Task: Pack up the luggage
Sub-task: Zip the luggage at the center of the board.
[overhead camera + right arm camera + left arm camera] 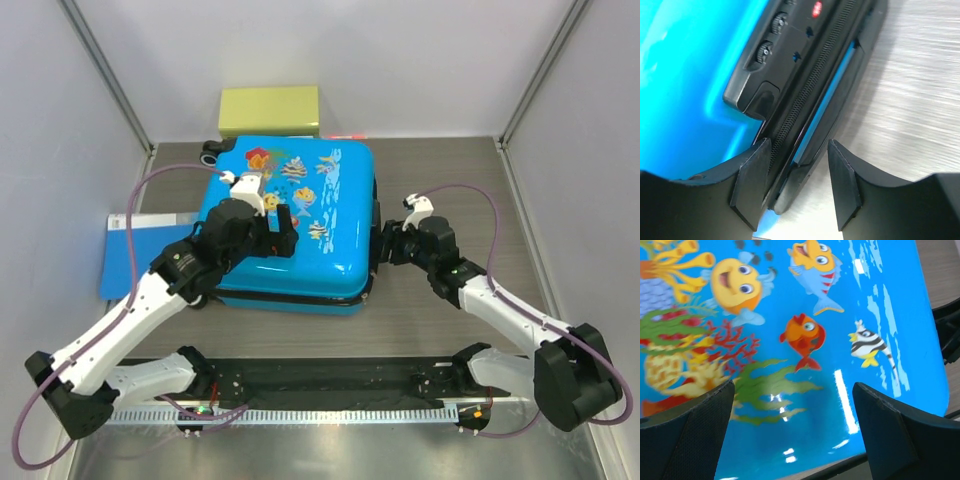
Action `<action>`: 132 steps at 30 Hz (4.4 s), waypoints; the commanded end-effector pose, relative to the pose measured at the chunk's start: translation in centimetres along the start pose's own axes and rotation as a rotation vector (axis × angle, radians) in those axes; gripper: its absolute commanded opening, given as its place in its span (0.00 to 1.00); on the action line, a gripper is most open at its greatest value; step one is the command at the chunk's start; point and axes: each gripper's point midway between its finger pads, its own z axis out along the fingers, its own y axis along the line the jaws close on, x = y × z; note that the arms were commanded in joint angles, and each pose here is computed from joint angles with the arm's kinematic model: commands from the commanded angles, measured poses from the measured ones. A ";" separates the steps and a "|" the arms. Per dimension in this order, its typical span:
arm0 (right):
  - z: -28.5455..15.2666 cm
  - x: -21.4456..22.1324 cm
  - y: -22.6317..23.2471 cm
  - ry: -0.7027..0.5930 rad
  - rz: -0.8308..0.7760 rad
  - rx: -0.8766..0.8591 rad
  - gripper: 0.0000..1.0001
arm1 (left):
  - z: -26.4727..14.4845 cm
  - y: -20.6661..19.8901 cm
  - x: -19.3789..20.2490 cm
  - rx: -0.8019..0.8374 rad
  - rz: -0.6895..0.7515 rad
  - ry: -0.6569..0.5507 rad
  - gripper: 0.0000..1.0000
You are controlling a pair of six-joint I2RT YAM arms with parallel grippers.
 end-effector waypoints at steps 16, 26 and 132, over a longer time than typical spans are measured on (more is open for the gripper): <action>-8.0 3.5 5.8 0.017 -0.074 -0.219 0.58 | 5.8 1.1 -3.0 0.144 0.098 -0.034 1.00; -6.8 6.3 7.4 0.043 -0.092 -0.382 0.54 | 5.8 1.7 -2.4 0.163 0.076 -0.007 1.00; -7.4 5.0 7.8 -0.134 0.050 -0.682 0.28 | 5.8 1.6 -2.2 0.199 0.067 0.004 1.00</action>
